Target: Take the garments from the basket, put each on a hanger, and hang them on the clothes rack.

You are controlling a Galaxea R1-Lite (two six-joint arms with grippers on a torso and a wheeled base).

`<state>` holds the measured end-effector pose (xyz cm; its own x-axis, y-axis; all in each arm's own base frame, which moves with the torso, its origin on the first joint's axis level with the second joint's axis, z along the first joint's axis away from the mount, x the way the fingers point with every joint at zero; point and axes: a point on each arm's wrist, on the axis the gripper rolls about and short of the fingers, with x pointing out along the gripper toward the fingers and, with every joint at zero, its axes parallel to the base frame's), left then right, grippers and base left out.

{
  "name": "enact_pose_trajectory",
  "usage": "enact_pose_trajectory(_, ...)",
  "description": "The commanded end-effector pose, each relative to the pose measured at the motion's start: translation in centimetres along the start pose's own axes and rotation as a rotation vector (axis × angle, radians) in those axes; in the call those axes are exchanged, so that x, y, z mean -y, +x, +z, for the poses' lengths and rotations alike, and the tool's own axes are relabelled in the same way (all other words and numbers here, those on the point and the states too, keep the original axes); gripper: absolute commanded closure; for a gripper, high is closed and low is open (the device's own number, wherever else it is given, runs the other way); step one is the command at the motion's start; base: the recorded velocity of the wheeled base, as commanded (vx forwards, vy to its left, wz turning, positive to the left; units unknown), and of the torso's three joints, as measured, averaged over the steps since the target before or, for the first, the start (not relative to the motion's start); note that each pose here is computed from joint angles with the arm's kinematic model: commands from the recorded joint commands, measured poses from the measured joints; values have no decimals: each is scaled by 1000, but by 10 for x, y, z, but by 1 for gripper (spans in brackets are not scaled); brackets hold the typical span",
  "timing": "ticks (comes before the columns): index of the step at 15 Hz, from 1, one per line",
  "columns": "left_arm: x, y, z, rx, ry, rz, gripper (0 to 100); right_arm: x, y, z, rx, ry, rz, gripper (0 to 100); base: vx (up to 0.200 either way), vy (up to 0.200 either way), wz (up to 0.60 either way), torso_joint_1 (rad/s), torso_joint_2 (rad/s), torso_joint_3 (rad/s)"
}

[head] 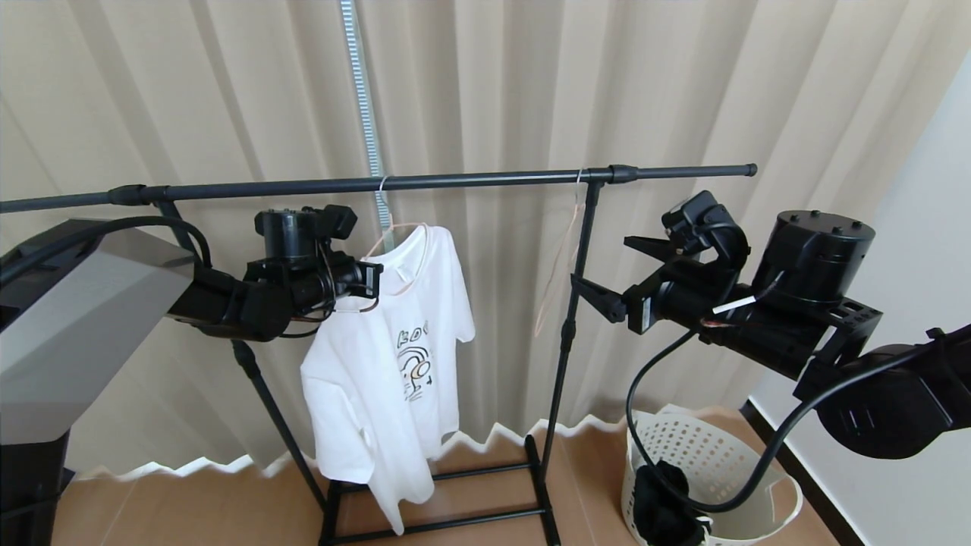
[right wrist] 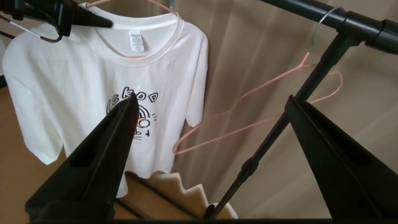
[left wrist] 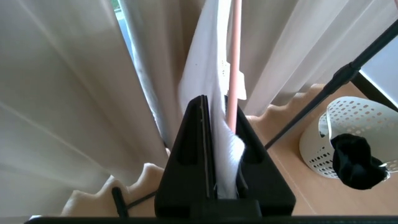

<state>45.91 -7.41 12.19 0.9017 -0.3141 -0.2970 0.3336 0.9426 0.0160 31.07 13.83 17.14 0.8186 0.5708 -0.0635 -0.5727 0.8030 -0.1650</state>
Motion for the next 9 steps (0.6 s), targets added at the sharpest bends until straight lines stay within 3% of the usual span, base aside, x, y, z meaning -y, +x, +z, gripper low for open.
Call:
enact_pose_trajectory(1,1,-1,0,-5,0,-3,0,0,1,-1,-1,0,1,0,0,0,0,0,0,0)
enact_pose_trajectory(3,2,-1,1,1,0,-3,0,0,1,-1,-1,0,1,0,0,0,0,0,0,0)
enact_pose_trajectory(6,3,-35,24,37,-9,27,0,5,-4,5,19,-4,-15,0,0,0,0,0,0,0)
enact_pose_trajectory(9,14,-129,58,113,-28,39,0,6,-27,25,72,-13,-25,0,0,0,0,0,0,0)
